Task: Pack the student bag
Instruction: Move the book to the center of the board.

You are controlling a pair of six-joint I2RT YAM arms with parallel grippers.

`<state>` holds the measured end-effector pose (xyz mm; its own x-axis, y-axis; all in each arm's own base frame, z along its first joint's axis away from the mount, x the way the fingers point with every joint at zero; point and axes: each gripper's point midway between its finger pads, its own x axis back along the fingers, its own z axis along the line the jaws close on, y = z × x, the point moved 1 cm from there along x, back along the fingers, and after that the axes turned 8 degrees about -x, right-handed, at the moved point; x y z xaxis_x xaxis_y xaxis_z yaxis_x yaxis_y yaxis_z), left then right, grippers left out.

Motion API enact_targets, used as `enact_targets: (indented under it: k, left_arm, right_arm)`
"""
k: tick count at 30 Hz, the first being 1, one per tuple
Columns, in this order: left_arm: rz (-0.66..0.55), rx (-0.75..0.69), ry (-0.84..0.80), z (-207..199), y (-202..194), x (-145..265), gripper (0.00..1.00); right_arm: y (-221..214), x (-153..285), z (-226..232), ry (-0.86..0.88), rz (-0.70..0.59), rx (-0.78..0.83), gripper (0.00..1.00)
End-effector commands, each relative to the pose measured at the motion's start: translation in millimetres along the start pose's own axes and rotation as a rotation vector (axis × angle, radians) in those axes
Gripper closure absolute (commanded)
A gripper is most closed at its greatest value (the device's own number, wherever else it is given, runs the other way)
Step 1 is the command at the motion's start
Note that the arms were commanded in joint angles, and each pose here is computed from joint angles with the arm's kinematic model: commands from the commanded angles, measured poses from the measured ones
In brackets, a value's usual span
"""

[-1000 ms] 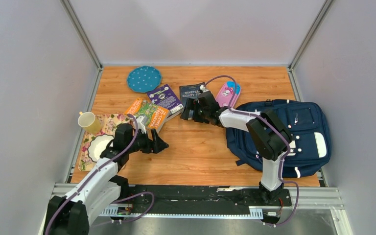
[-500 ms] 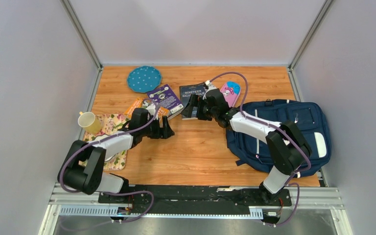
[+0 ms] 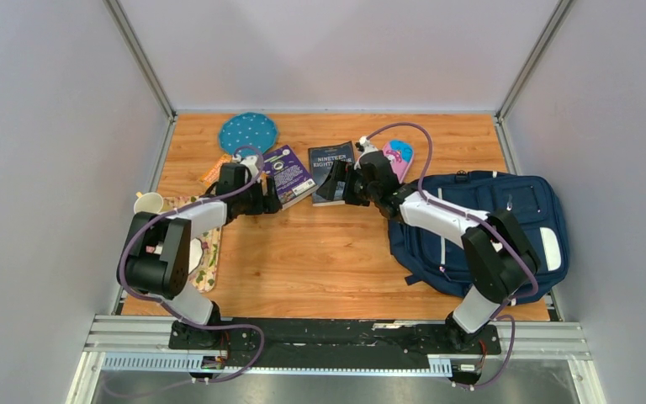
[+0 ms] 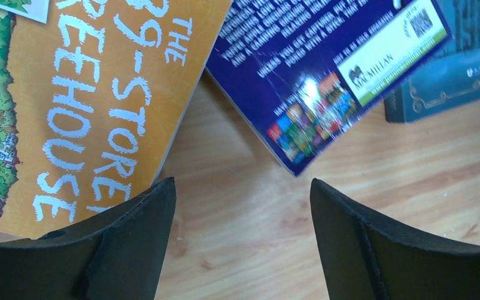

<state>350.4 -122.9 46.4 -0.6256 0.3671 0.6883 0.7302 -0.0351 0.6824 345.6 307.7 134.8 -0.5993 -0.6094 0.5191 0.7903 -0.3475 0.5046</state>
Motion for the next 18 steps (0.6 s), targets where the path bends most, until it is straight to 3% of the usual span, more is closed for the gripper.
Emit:
enact_targets:
  k: [1, 6, 18]
  left_arm:
    - [-0.007, -0.036, -0.013, 7, 26, -2, 0.15]
    - [-0.112, -0.025, -0.132, -19, 31, 20, 0.17]
    - [-0.140, -0.113, -0.310, -82, 2, 65, 0.16]
  right_arm:
    - [12, 8, 11, 0.038, -0.024, 0.017, 0.04]
    - [14, 2, 4, 0.017, -0.011, 0.001, 0.04]
    - [37, 19, -45, -0.101, -0.056, -0.071, 0.04]
